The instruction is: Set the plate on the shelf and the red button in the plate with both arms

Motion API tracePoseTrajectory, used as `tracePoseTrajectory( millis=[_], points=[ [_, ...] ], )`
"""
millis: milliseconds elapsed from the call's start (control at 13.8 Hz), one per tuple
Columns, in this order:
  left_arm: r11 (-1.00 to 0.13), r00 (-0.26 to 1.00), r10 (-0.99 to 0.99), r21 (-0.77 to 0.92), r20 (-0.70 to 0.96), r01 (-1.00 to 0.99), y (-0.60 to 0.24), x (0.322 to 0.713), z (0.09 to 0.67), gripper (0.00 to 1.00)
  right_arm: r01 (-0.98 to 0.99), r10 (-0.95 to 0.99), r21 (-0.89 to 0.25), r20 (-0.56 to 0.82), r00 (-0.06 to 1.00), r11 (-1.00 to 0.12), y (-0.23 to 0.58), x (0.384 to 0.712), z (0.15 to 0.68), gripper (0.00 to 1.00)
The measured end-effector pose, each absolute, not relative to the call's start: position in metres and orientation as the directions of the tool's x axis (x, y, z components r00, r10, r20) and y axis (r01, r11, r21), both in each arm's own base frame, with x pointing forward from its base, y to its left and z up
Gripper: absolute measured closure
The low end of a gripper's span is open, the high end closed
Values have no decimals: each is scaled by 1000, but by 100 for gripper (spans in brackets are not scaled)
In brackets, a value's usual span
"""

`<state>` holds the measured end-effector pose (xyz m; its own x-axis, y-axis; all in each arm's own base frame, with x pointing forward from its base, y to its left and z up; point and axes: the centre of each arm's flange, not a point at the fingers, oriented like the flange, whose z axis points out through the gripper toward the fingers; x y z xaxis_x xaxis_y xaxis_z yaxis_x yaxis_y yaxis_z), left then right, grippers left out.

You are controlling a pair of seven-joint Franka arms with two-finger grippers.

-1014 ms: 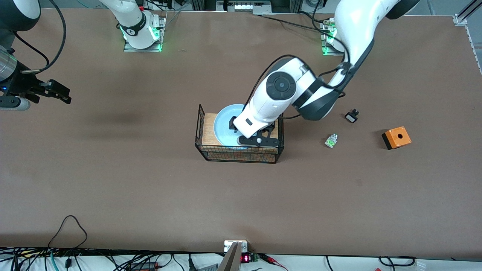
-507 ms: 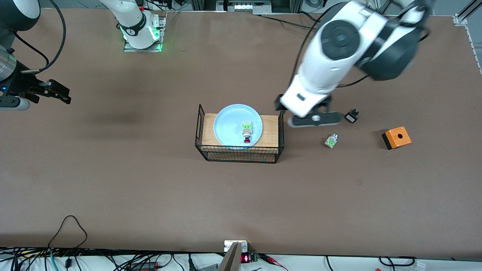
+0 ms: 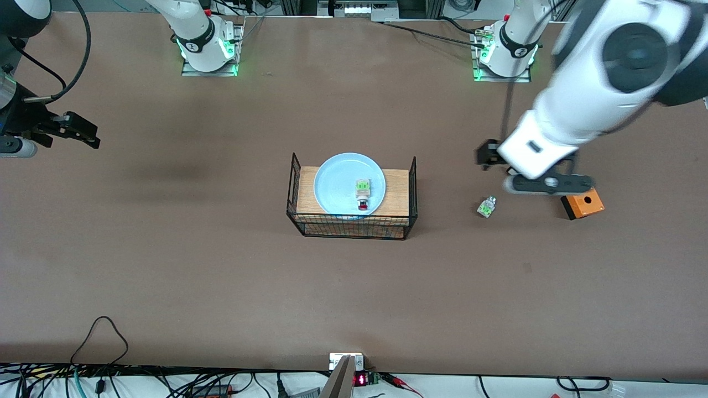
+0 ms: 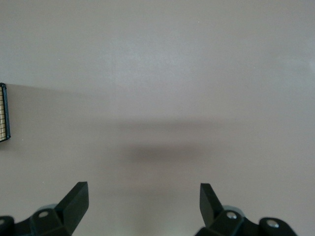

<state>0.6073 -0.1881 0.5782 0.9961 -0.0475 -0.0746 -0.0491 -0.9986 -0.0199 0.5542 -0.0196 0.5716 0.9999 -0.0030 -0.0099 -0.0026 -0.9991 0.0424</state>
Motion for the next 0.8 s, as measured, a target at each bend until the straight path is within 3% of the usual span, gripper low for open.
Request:
tracePoseTrajectory(
  millis=[434, 796],
  points=[
    [-998, 999, -50, 49, 10, -50, -44, 585, 583, 0, -4, -5, 42, -38, 999, -999, -20, 550, 571, 0],
    [-995, 996, -87, 42, 2, -87, -34, 569, 577, 0, -4, -6, 41, -41, 999, -999, -20, 549, 573, 0]
  ],
)
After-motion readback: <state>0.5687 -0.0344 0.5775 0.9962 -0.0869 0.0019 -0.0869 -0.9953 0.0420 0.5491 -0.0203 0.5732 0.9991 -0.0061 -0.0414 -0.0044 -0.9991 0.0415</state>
